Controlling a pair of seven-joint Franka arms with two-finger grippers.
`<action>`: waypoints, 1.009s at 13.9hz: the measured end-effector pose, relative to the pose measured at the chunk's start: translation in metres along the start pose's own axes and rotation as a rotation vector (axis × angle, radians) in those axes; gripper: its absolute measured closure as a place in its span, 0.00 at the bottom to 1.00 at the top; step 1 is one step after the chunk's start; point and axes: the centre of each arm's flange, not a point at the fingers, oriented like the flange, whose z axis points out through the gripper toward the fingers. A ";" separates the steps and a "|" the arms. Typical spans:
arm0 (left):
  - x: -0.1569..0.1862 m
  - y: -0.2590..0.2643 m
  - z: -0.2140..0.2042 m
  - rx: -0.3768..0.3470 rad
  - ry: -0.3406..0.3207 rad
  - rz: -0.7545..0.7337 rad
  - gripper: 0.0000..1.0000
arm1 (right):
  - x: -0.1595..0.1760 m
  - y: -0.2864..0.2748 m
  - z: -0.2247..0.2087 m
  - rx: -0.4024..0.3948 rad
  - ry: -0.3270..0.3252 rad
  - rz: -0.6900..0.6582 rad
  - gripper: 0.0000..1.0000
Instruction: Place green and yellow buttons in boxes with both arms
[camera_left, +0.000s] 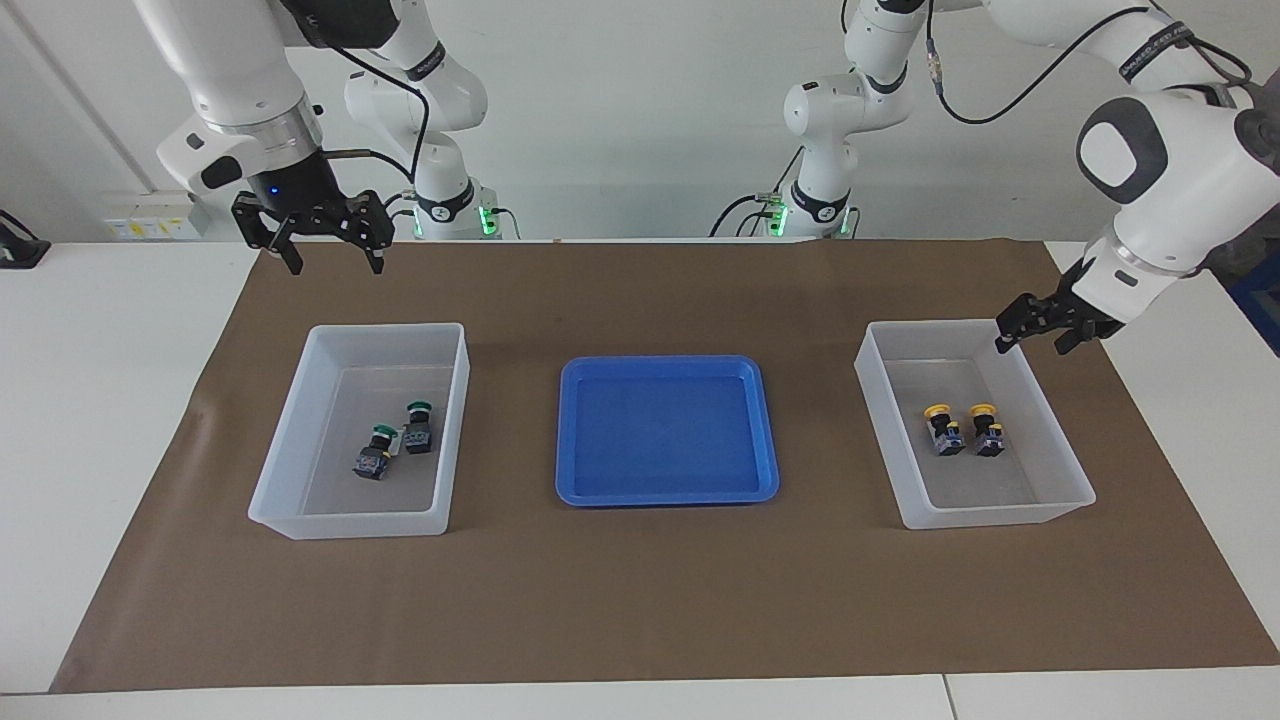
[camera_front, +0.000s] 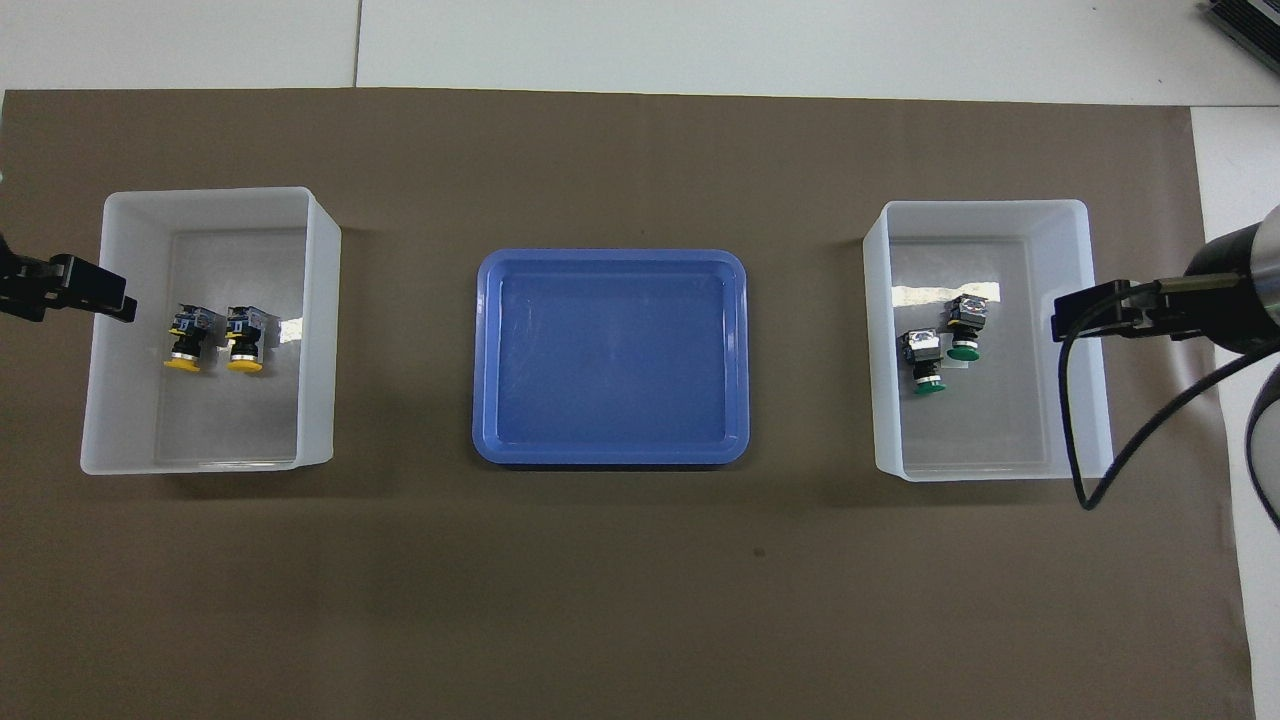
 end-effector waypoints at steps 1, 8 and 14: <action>-0.006 0.015 -0.014 0.003 -0.010 0.004 0.03 | 0.000 0.000 0.000 -0.004 0.000 0.000 0.00; -0.048 0.121 -0.070 0.025 -0.031 0.061 0.00 | 0.000 0.002 0.000 -0.014 0.000 0.001 0.00; -0.068 0.110 -0.096 0.028 0.006 0.040 0.00 | 0.000 0.003 0.000 -0.014 0.000 0.003 0.00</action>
